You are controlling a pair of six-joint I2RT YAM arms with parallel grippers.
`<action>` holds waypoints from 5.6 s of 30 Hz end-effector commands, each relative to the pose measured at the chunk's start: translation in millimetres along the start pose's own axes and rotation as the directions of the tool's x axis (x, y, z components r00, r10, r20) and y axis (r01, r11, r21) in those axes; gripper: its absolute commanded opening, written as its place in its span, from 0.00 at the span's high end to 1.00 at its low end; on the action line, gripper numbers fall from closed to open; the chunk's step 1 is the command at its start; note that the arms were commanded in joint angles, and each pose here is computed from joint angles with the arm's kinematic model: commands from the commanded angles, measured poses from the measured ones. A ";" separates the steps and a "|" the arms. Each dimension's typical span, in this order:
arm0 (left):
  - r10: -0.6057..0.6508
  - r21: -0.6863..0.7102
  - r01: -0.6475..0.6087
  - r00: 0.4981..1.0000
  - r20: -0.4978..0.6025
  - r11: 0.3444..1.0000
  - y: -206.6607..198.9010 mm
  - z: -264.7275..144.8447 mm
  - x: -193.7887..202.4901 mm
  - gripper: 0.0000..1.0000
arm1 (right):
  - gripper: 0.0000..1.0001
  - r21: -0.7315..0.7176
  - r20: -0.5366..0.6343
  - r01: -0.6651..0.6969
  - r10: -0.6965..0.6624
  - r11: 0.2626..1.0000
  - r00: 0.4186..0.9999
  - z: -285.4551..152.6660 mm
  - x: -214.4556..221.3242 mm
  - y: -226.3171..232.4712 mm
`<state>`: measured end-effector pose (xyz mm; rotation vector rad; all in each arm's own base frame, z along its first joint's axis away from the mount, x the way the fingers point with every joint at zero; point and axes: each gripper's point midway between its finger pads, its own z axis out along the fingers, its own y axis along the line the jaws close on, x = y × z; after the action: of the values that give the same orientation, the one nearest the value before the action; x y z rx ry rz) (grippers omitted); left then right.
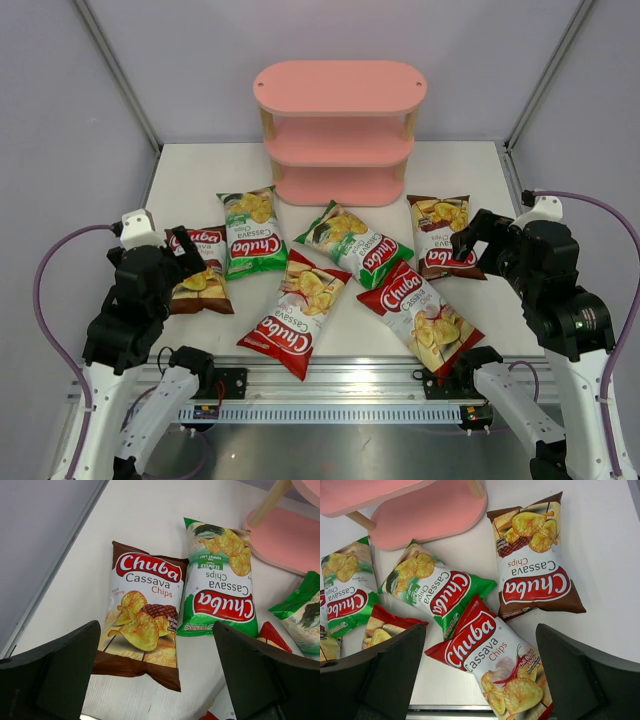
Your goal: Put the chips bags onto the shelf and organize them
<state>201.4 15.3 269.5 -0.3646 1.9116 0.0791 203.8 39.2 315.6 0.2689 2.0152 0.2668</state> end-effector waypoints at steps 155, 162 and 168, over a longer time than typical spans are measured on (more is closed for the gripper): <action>-0.717 0.457 0.652 0.696 -0.045 0.605 -120.1 -4.0 -92.1 0.01 | 0.83 -0.932 -0.077 -0.185 0.327 0.312 0.942 17.5 -14.5 314.0; -0.616 0.362 0.544 0.778 0.119 0.757 -82.6 -14.8 -106.6 0.01 | 0.83 -0.923 -0.039 -0.177 0.375 0.342 0.926 21.1 -53.5 302.0; -0.415 0.349 0.359 0.905 0.099 0.866 -83.9 -13.4 -81.4 0.01 | 0.84 -0.891 -0.018 -0.221 0.455 0.397 0.890 41.5 -100.5 298.8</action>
<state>244.3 -55.6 374.2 -0.6189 1.5286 -0.5906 298.7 310.2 412.6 -0.0173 1.4633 1.4329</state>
